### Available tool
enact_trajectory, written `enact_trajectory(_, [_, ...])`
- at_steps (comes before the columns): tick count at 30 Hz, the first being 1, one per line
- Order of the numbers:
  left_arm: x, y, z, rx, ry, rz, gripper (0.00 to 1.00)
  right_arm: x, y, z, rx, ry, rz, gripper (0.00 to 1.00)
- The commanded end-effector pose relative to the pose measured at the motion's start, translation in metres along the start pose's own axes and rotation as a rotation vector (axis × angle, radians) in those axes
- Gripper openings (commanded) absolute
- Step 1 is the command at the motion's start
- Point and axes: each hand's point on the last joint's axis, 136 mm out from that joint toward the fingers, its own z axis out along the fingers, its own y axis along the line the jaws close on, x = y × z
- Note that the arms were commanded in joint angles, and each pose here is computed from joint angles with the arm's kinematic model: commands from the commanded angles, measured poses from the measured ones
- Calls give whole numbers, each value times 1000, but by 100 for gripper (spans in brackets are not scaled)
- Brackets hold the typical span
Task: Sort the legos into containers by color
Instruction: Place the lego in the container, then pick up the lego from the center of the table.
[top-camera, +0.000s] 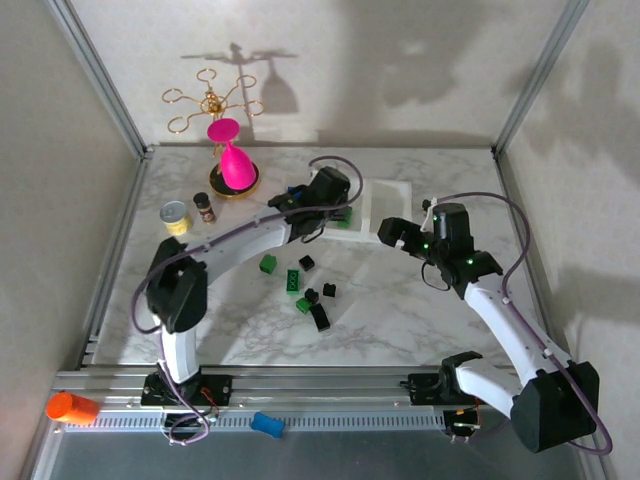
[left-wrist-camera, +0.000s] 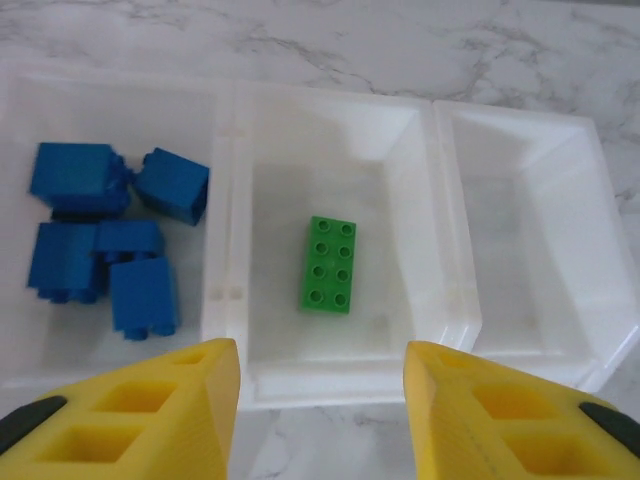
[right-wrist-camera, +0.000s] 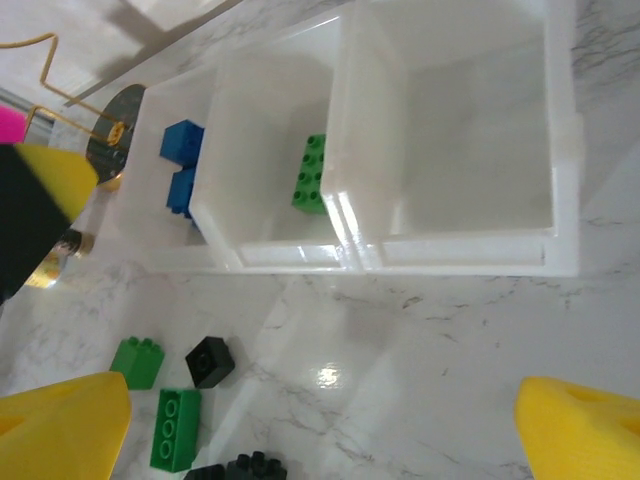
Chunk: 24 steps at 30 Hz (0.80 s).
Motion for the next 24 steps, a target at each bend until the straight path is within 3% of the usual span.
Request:
enact_trajectory(1, [18,25,-12,-24,11,-33,48,16,16,0,-78,43,-56,99])
enact_trajectory(12, [94,107,-32,-171,130,-6,56,76,54,18,-202,160,-94,99])
enact_trajectory(24, [128,152,-16,-240,270,35,69,100,71,29,-190,196,-106,99])
